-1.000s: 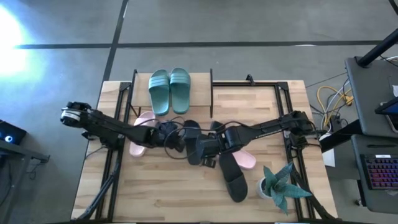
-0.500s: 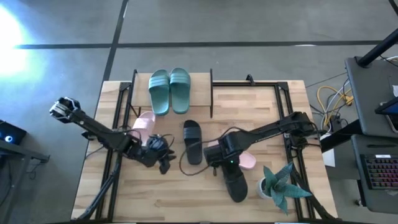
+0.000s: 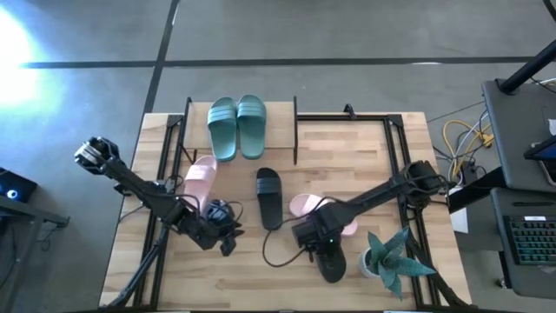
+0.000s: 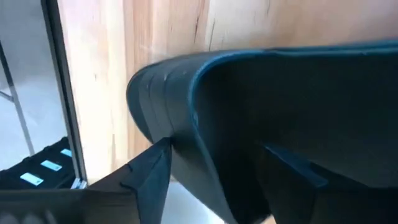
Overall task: Pick and place slides into the shelf
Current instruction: Put the black slide under the shelf
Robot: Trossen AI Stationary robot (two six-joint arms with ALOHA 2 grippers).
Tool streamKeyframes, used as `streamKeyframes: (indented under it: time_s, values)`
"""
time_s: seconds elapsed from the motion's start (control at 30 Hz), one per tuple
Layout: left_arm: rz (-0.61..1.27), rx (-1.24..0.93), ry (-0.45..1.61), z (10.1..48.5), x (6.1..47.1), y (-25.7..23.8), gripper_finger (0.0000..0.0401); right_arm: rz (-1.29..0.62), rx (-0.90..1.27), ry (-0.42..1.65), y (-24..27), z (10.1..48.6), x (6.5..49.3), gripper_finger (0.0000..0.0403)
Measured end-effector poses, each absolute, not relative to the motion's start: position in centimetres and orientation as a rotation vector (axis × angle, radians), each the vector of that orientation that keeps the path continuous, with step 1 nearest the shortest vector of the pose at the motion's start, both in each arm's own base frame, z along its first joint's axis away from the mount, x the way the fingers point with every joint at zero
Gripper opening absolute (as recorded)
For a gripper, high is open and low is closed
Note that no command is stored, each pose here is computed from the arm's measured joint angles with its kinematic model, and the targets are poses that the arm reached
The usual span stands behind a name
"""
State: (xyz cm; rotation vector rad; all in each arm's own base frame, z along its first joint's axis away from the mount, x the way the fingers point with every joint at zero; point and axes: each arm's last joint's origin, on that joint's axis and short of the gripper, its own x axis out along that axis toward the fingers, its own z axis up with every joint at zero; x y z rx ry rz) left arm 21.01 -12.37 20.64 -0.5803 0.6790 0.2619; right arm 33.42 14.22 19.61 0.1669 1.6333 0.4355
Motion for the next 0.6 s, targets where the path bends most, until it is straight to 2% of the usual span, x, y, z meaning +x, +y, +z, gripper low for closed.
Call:
streamKeyframes:
  time_s: [0.1, 0.17, 0.23, 0.37, 0.4, 0.5, 0.6]
  values:
    - [0.264, -0.578, 0.682, 20.6, 21.2, -12.5, 0.0112, 0.452, 0.162, 1.617, 14.7, 19.4, 33.4, 0.0214]
    - [0.263, -0.579, 0.682, 20.7, 21.4, -12.6, 0.0112, 0.455, 0.163, 1.61, 14.8, 19.5, 33.4, 0.0193]
    - [0.262, -0.578, 0.683, 20.7, 21.4, -12.7, 0.0112, 0.46, 0.178, 1.592, 14.9, 19.9, 33.7, 0.0152]
    - [0.255, -0.585, 0.674, 21.0, 21.3, -12.7, 0.0112, 0.512, 0.245, 1.558, 14.8, 20.6, 34.3, 0.0037]
    - [0.254, -0.586, 0.673, 21.0, 21.3, -12.6, 0.0112, 0.542, 0.279, 1.559, 14.7, 20.6, 34.4, 0.0025]
    - [0.253, -0.589, 0.672, 21.1, 21.2, -12.7, 0.0112, 0.604, 0.372, 1.549, 14.5, 20.8, 34.7, 0.0013]
    - [0.263, -0.621, 0.674, 21.0, 21.1, -12.8, 0.0112, 0.588, 0.411, 1.52, 13.7, 21.6, 34.9, 0.0011]
